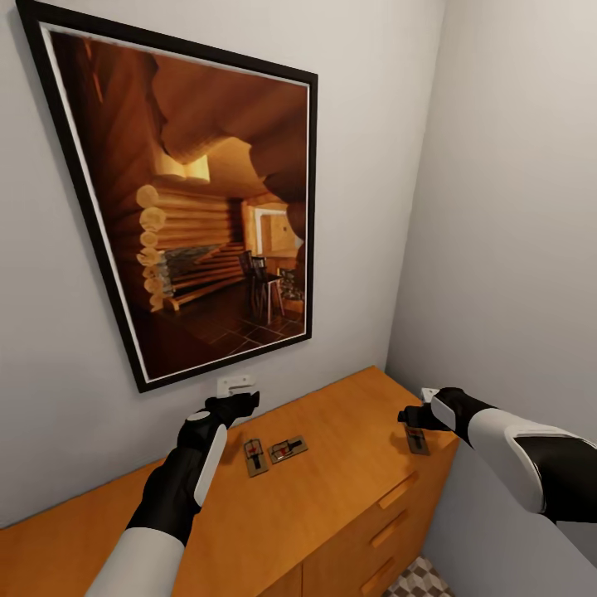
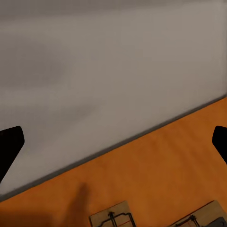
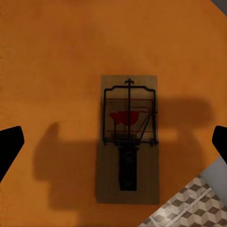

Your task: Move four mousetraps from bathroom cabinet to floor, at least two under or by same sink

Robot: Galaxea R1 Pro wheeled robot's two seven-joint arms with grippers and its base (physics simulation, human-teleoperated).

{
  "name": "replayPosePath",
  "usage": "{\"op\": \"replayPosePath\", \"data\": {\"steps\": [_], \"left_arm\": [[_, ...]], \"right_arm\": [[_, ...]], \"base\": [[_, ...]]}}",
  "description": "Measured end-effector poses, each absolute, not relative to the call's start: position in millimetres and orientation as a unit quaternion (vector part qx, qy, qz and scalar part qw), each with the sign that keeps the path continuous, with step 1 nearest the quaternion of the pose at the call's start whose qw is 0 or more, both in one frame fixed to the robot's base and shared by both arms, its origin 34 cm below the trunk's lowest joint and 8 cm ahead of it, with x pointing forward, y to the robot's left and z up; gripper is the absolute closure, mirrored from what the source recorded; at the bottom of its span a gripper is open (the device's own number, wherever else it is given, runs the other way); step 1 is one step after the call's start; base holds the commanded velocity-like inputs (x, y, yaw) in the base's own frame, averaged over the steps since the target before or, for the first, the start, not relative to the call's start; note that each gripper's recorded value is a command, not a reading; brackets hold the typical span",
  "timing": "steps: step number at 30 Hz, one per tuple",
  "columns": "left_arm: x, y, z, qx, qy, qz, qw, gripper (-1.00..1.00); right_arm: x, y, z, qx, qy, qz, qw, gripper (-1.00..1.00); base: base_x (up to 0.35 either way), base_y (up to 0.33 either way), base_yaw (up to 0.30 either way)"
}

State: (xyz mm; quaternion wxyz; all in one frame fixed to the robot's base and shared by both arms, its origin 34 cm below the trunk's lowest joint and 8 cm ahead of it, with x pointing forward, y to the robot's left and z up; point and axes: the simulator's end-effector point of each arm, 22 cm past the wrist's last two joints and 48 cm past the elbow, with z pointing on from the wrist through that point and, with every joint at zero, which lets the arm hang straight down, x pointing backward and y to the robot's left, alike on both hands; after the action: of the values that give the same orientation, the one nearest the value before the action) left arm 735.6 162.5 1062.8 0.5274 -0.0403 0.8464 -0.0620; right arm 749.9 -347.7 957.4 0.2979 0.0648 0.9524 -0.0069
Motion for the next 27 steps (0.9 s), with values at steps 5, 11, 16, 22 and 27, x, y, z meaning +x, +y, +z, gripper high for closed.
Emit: {"op": "replayPosePath", "data": {"steps": [5, 11, 16, 22, 27], "left_arm": [[735.7, 162.4, 1062.9, -0.040, 0.846, -0.062, 0.528, -1.00], [735.7, 162.4, 1062.8, -0.040, 0.846, -0.062, 0.527, -1.00], [735.6, 161.7, 1062.8, -0.040, 0.846, -0.064, 0.527, -1.00], [735.6, 161.3, 1062.5, -0.040, 0.846, -0.065, 0.527, -1.00], [735.7, 161.3, 1062.7, -0.039, 0.846, -0.065, 0.527, -1.00]], "right_arm": [[749.9, -347.9, 957.4, 0.065, 0.952, -0.007, 0.298, -1.00], [750.2, -348.1, 957.7, 0.064, 0.952, -0.008, 0.299, -1.00], [750.1, -348.2, 957.6, 0.064, 0.952, -0.008, 0.299, -1.00], [750.0, -348.4, 957.6, 0.064, 0.952, -0.009, 0.299, -1.00], [749.9, -348.4, 957.4, 0.064, 0.952, -0.009, 0.298, -1.00]], "base": [[0.000, 0.003, 0.000], [0.000, 0.000, 0.000], [0.000, 0.000, 0.000], [0.000, 0.000, 0.000], [0.000, 0.000, 0.000]]}}
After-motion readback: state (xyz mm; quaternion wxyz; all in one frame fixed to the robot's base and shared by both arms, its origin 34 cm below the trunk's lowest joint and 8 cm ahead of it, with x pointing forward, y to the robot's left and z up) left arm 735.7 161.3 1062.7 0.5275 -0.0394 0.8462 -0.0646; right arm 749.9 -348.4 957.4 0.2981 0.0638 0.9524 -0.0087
